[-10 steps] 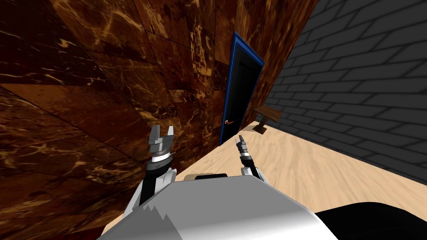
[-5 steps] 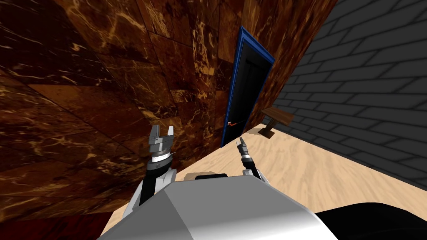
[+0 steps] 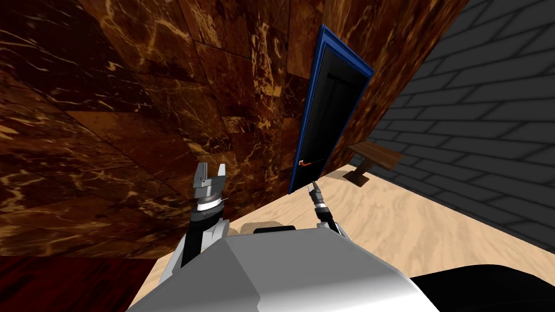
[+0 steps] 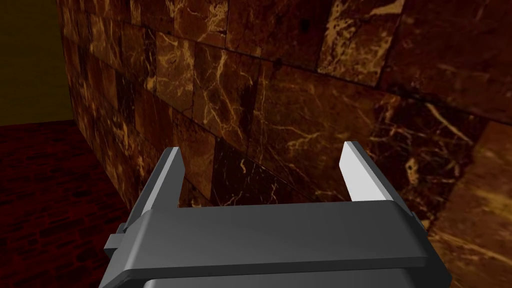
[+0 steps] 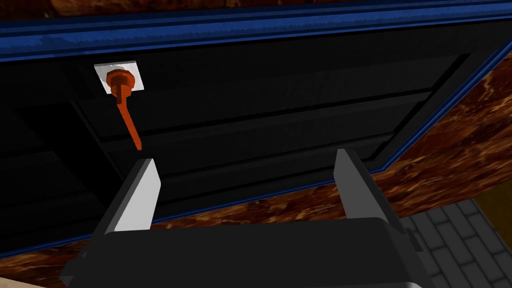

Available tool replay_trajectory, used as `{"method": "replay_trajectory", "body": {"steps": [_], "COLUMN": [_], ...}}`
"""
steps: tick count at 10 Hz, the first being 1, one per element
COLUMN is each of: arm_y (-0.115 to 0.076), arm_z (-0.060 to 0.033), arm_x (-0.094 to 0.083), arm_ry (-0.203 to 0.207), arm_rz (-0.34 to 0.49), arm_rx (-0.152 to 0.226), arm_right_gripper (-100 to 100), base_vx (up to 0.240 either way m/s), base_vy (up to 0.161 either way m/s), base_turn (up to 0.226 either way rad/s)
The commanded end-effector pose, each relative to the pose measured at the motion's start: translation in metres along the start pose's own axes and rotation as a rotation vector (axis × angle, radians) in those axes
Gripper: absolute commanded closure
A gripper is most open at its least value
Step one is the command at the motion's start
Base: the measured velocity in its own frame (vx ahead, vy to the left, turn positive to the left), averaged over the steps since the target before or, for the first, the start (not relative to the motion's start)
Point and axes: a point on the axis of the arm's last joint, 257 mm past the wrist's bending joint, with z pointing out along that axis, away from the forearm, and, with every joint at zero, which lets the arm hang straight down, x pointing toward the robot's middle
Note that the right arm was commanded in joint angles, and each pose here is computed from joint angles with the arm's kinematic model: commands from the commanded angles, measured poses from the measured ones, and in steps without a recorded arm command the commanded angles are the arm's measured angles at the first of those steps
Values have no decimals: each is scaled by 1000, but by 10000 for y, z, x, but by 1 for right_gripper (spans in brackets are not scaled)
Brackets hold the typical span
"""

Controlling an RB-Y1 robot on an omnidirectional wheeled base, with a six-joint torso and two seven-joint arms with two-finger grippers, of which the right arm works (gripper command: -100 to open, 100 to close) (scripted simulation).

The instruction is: Pull the door open

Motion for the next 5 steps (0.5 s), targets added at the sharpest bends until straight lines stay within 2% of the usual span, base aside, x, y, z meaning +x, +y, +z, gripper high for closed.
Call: {"method": "replay_trajectory", "body": {"steps": [1, 4, 5], "arm_y": [-95, -254, -305], "arm_z": [-40, -124, -154], "arm_x": [-56, -164, -202], "arm_ry": [-3, -9, -11], "arm_rz": [5, 11, 13], "arm_rx": [16, 44, 53], "arm_right_gripper": [-100, -100, -100], "base_vx": [43, 48, 39], "base_vy": [-117, -107, -87], "base_turn": [192, 152, 236]}}
